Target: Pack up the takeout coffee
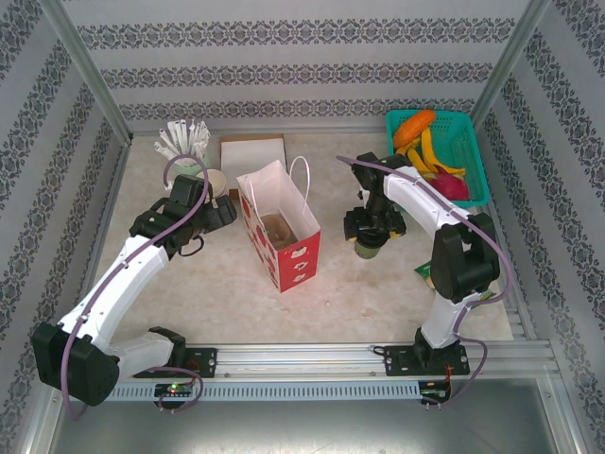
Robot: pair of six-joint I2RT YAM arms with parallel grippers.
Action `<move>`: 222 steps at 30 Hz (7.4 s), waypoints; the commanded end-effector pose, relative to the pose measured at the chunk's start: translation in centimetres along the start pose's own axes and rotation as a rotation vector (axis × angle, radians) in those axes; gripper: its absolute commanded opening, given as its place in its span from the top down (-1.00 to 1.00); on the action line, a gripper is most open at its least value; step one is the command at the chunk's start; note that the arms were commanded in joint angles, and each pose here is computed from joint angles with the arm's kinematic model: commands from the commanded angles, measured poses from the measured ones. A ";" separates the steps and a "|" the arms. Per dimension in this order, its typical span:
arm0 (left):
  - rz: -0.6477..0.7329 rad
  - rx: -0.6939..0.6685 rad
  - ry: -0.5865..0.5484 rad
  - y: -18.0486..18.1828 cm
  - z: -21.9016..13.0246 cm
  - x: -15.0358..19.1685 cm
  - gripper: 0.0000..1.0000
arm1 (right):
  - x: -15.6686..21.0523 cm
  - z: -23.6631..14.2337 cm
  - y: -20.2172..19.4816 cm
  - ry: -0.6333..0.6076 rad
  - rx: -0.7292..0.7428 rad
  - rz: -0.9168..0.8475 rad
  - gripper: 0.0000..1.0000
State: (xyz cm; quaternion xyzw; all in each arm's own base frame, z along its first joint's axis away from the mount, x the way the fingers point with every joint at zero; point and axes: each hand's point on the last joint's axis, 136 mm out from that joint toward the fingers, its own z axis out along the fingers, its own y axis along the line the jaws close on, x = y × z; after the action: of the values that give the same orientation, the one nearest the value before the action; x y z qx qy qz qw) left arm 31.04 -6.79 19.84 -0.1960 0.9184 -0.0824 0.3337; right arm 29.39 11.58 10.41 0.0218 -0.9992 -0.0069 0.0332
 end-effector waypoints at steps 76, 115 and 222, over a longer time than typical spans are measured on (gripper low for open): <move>0.591 0.446 0.236 -15.1 -2.9 -3.4 1.00 | 11.1 -23.4 3.6 -0.420 -0.196 -0.213 -0.34; 0.420 0.377 0.242 -13.7 -3.5 -2.1 1.00 | 8.2 -19.8 19.5 -0.346 -0.197 -0.597 -0.28; 1.231 1.199 -0.315 -14.0 -19.2 5.1 0.21 | 8.9 -12.7 19.4 -0.121 -0.062 -0.722 -0.26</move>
State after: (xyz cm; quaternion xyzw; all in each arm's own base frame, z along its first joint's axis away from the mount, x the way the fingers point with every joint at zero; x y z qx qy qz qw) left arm 18.31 -21.71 34.29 0.5590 0.6013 -0.3403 0.4585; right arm 21.62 31.27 24.78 0.3544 -0.9303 -0.0695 -0.0637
